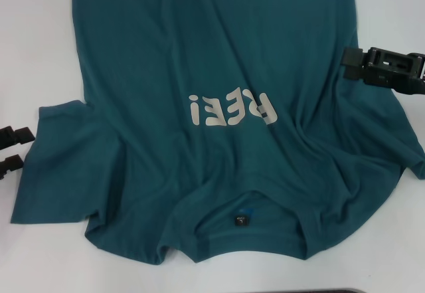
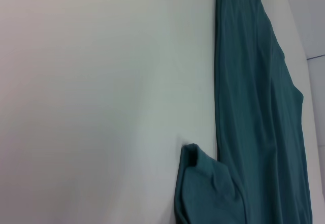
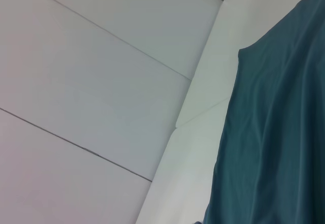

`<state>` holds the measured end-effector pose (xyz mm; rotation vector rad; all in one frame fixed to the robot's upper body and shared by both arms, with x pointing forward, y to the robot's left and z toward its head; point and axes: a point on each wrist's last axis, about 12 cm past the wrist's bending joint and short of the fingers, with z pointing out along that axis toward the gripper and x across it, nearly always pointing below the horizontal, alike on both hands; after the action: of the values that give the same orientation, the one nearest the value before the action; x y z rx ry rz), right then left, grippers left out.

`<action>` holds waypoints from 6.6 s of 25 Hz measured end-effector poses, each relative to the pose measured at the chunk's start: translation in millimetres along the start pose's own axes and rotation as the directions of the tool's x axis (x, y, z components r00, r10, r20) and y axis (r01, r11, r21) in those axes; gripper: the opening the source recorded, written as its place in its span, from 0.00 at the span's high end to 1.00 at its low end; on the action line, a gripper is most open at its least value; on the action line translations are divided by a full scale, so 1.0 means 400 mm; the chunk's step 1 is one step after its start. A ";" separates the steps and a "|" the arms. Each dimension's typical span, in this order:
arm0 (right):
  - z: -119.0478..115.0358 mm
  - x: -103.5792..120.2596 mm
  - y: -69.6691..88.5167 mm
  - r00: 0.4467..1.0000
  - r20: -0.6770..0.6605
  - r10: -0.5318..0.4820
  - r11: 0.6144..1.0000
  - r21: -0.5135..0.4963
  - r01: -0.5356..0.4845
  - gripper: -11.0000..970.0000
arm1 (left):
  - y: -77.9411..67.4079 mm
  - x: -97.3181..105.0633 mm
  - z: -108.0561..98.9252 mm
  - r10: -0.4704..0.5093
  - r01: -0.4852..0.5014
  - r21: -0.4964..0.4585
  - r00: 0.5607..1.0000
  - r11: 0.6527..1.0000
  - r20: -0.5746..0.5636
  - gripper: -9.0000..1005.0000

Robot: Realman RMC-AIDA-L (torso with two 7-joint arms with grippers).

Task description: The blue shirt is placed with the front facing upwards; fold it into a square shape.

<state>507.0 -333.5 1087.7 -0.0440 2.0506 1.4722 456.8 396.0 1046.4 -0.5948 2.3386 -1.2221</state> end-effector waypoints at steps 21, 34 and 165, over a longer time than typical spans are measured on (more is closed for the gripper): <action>-0.001 0.001 0.000 1.000 0.000 0.000 1.000 0.000 0.000 0.03 | -0.038 0.008 0.065 0.059 -0.057 0.017 0.990 0.998 -0.127 0.31; -0.001 0.000 0.000 1.000 0.004 -0.001 1.000 -0.002 0.001 0.03 | -0.045 0.007 0.058 0.072 -0.068 0.032 0.990 0.997 -0.121 0.64; -0.003 0.000 -0.008 1.000 -0.026 0.004 0.999 0.033 -0.003 0.03 | -0.248 -0.057 0.216 0.357 -0.406 -0.021 0.826 0.914 -0.435 0.22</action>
<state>507.7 -335.8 1085.2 -0.0464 2.0965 1.4462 540.4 300.8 1088.9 0.1396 2.7189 -1.1124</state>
